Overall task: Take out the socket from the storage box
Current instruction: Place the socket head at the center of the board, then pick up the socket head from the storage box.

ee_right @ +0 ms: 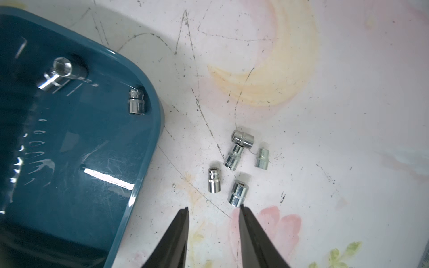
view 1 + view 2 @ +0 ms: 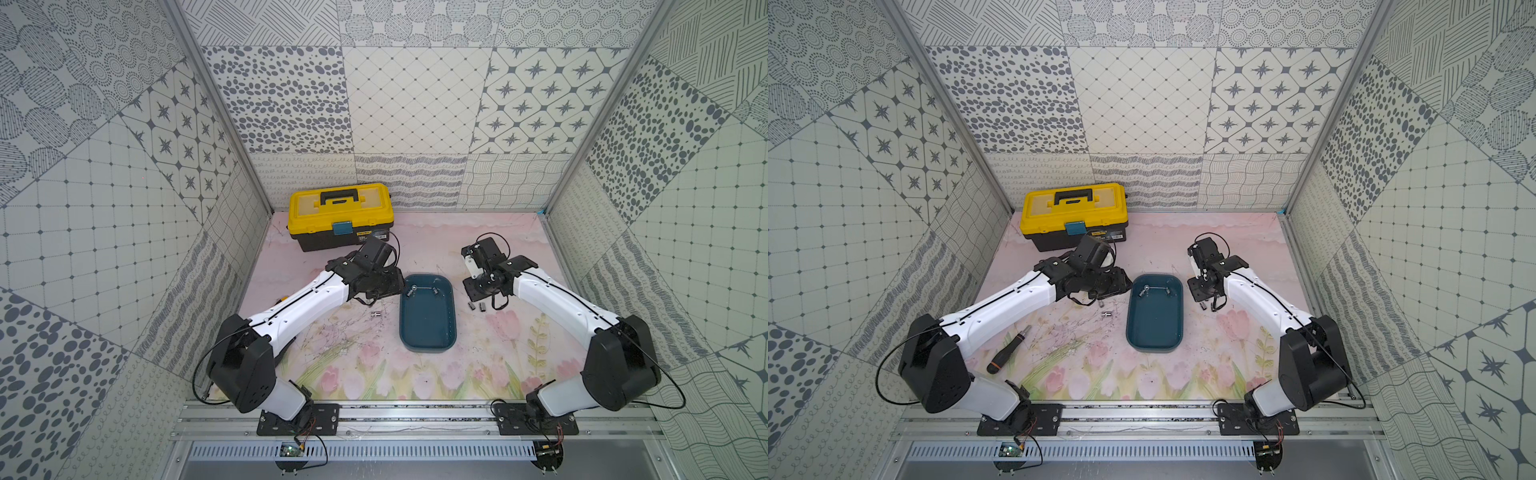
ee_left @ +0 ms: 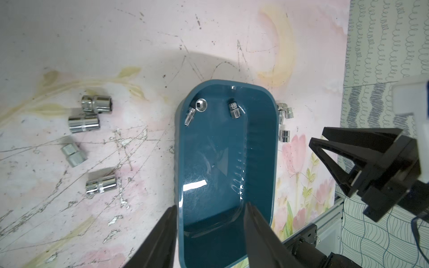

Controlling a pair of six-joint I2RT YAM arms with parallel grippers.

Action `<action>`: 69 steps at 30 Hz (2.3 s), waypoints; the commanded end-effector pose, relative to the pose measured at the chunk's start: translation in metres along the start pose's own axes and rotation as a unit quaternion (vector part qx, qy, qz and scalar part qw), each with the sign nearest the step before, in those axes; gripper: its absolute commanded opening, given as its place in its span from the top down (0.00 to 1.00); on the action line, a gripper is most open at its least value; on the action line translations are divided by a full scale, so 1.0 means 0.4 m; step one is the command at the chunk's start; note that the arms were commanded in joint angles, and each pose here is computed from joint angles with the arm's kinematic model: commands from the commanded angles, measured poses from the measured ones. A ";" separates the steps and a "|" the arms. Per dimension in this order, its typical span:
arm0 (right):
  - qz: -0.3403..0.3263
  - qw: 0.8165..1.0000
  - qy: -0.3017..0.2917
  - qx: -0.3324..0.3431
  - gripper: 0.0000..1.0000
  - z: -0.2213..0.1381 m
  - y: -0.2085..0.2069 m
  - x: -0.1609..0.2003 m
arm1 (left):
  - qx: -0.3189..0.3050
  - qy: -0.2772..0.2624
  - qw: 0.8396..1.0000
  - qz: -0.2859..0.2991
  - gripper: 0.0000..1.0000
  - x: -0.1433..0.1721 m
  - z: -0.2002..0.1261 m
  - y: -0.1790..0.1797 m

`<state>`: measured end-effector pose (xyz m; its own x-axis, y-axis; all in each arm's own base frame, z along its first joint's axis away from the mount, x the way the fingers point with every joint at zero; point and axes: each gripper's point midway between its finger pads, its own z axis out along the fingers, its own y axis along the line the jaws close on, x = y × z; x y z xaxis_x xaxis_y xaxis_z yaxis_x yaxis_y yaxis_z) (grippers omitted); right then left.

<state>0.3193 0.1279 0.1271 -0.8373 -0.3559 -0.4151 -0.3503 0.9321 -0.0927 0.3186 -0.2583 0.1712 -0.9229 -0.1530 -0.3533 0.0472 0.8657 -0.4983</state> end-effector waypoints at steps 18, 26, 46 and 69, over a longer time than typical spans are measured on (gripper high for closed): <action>0.125 0.989 -0.035 -0.073 0.55 -0.049 0.006 0.017 | -0.075 -0.029 0.994 0.079 0.52 0.008 0.274 -0.159; 0.137 0.987 -0.034 -0.079 0.55 -0.043 -0.005 0.036 | -0.117 -0.039 0.990 0.061 0.52 0.017 0.380 -0.119; 0.146 0.985 -0.030 -0.088 0.55 -0.028 -0.004 0.052 | -0.150 -0.070 0.985 0.045 0.52 -0.001 0.473 -0.082; 0.149 0.984 -0.031 -0.092 0.56 -0.026 -0.004 0.058 | -0.169 -0.076 0.981 0.050 0.66 0.003 0.485 -0.052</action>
<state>0.2922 0.1167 0.1165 -0.9088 -0.0812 -0.4093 -0.1698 0.9679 0.1851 0.3915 -0.3714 0.0305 -0.8563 -0.1140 -0.5038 -0.0161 0.9808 -0.1946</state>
